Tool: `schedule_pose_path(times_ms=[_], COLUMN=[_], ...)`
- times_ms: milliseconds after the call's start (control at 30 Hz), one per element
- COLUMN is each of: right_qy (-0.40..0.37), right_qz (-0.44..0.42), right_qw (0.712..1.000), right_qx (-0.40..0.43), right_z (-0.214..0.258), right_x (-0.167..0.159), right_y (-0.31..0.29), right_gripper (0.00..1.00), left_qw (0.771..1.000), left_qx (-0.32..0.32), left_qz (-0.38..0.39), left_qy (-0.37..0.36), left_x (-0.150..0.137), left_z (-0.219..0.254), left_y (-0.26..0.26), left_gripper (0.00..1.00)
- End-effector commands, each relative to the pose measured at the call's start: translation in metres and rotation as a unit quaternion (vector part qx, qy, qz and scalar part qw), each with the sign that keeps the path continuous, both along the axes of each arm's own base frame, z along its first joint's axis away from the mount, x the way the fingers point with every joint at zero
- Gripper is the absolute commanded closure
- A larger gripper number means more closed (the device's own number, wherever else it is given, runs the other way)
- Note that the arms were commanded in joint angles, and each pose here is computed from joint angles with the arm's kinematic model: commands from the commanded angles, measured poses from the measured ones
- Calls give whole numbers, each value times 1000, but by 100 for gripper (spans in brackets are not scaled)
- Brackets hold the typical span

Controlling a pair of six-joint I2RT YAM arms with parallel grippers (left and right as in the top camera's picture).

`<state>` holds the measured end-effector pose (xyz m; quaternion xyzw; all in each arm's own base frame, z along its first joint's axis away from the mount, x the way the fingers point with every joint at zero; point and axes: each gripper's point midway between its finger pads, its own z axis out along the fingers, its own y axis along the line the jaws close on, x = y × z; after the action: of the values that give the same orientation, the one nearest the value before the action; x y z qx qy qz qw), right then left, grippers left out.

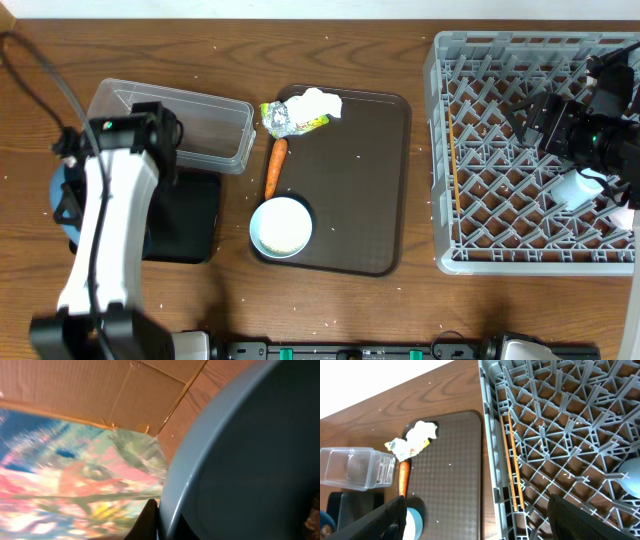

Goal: Sort waste into correct bins and load items into the dishwasher rack

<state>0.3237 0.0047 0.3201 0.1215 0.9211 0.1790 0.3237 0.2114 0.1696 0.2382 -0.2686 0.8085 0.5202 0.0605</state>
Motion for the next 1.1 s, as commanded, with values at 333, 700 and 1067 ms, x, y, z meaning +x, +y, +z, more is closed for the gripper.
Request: schedule_pose_path(times_ms=[333,700,1067], right_qy=[-5,1,-16], right_qz=[12,11,80], right_qw=[1000,1000,996], right_qx=[-3,-1,24], right_z=[2,1,6], right_x=[1,-1,-6], right_y=[5,6,27], right_gripper=[17,17,17], left_qw=[987,985,978], left_qx=[108,113,-84], left_qz=[-94,-110,-160], left_qy=[75,68,-103], left_x=[35,41,58], left_z=[19,21,41], left_y=[-11,-19,-88], left_gripper=[94,94,94])
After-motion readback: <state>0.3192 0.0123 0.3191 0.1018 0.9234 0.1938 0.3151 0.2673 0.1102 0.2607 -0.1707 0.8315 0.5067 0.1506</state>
